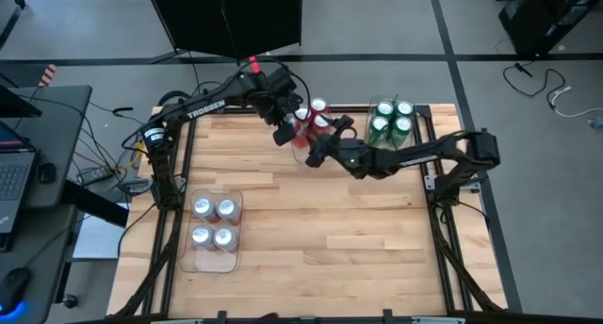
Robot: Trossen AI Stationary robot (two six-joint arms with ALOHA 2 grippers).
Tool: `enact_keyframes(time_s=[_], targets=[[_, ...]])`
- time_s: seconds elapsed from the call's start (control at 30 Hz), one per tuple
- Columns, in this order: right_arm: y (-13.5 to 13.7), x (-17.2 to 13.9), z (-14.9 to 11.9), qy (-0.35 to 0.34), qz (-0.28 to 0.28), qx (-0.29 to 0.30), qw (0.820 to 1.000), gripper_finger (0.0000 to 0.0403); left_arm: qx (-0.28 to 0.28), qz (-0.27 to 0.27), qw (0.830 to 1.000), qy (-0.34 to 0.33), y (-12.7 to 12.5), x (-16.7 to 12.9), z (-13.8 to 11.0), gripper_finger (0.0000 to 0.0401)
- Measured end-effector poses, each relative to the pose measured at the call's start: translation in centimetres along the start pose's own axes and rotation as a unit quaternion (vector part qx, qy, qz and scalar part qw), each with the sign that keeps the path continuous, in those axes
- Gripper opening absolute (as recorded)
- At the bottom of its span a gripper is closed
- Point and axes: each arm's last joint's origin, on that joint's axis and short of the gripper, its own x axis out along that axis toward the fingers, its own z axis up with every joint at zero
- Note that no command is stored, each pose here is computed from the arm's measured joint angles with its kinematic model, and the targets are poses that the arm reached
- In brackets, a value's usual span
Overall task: Sort soda cans
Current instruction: Put the orange soda can into the top left transparent bin
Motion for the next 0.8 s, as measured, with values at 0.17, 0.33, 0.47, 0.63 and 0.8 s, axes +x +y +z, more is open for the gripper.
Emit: enact_keyframes(time_s=[0.17, 0.33, 0.47, 0.63, 0.8], targets=[[-1.9, -1.5, 0.0, 0.063, 0.005, 0.020, 0.998, 0.0284, 0.025, 0.034, 0.999, -0.017, 0.2, 0.0, 0.4, 0.0273], [-3.0, -2.7, -0.4, 0.103, 0.026, 0.036, 0.994, 0.0195, 0.045, 0.049, 0.998, -0.013, 0.3, 0.9, 0.7, 0.0273], [-3.1, -3.1, -0.9, 0.128, 0.034, 0.033, 0.991, 0.0103, 0.069, 0.047, 0.996, 0.012, 0.1, 3.0, 0.8, 0.0273], [-3.0, -3.3, -1.3, 0.146, 0.058, 0.030, 0.987, 0.0010, 0.093, 0.061, 0.994, 0.023, 0.3, 5.1, 1.1, 0.0273], [-2.9, -3.4, -1.4, 0.152, 0.063, 0.030, 0.986, 0.0009, 0.113, 0.083, 0.989, 0.037, 0.7, 6.6, 1.1, 0.0273]])
